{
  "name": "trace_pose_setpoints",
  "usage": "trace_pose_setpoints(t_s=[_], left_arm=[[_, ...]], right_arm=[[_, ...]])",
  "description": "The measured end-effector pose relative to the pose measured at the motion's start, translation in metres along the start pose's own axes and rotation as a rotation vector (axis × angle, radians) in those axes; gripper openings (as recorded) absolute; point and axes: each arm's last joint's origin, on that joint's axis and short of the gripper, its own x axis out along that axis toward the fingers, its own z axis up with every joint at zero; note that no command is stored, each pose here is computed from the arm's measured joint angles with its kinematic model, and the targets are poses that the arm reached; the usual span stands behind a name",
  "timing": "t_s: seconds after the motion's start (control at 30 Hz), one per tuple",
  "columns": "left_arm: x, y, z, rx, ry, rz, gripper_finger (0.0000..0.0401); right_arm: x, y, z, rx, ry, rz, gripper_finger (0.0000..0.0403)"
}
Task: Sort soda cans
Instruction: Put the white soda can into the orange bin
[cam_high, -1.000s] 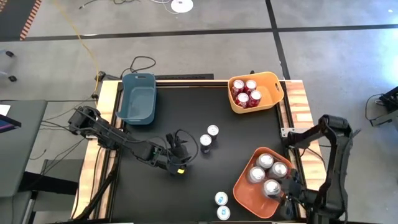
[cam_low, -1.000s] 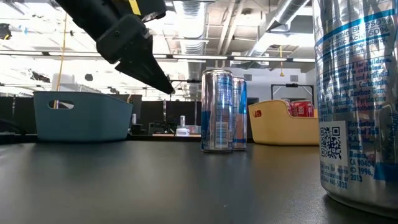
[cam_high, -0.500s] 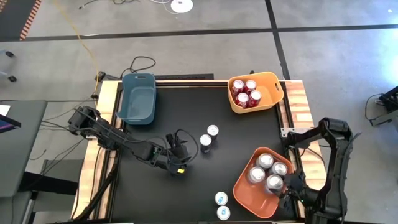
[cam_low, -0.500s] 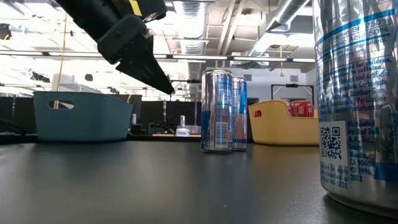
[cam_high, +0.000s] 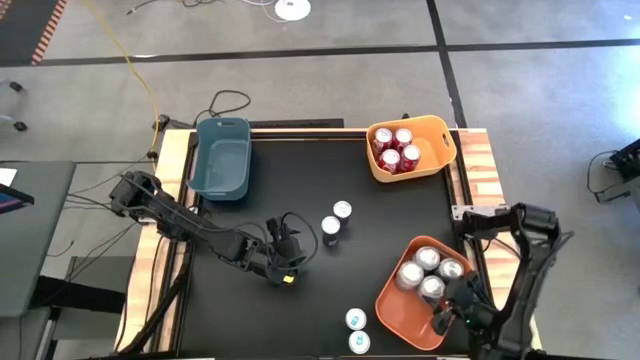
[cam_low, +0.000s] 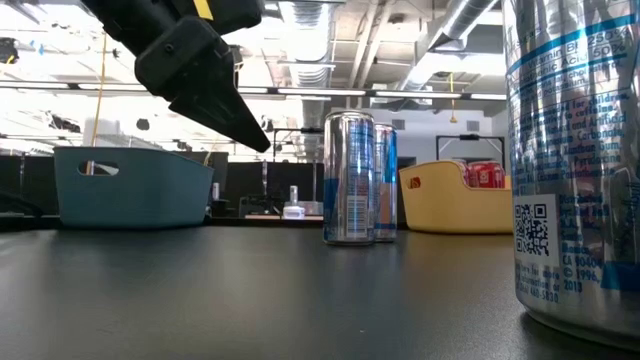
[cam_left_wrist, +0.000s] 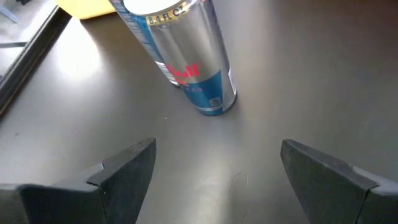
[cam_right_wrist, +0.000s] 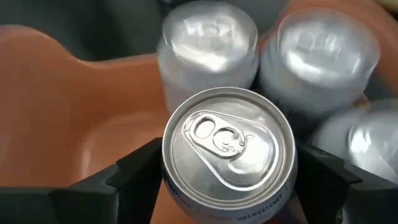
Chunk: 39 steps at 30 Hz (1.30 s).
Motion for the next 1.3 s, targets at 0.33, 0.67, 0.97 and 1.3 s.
trace_pose_setpoints(t_s=[0.33, 0.67, 0.97, 1.3], left_arm=[[0.000, 0.000, 0.000, -0.007, 0.000, -0.003, 0.0339], [0.005, 0.002, 0.001, -0.003, 0.045, -0.127, 0.0339], [0.009, 0.006, 0.006, -0.015, 0.020, -0.117, 0.0339], [0.009, 0.006, 0.006, -0.004, 0.011, -0.119, 0.0339]], right_arm=[[-0.003, 0.004, -0.001, -0.044, 0.025, 0.011, 0.0323], [-0.011, 0.003, 0.009, -0.018, 0.047, 0.036, 0.0338], [-0.014, -0.004, 0.020, 0.019, 0.065, 0.009, 0.0338], [0.003, -0.004, 0.017, 0.022, 0.058, -0.028, 0.0338]])
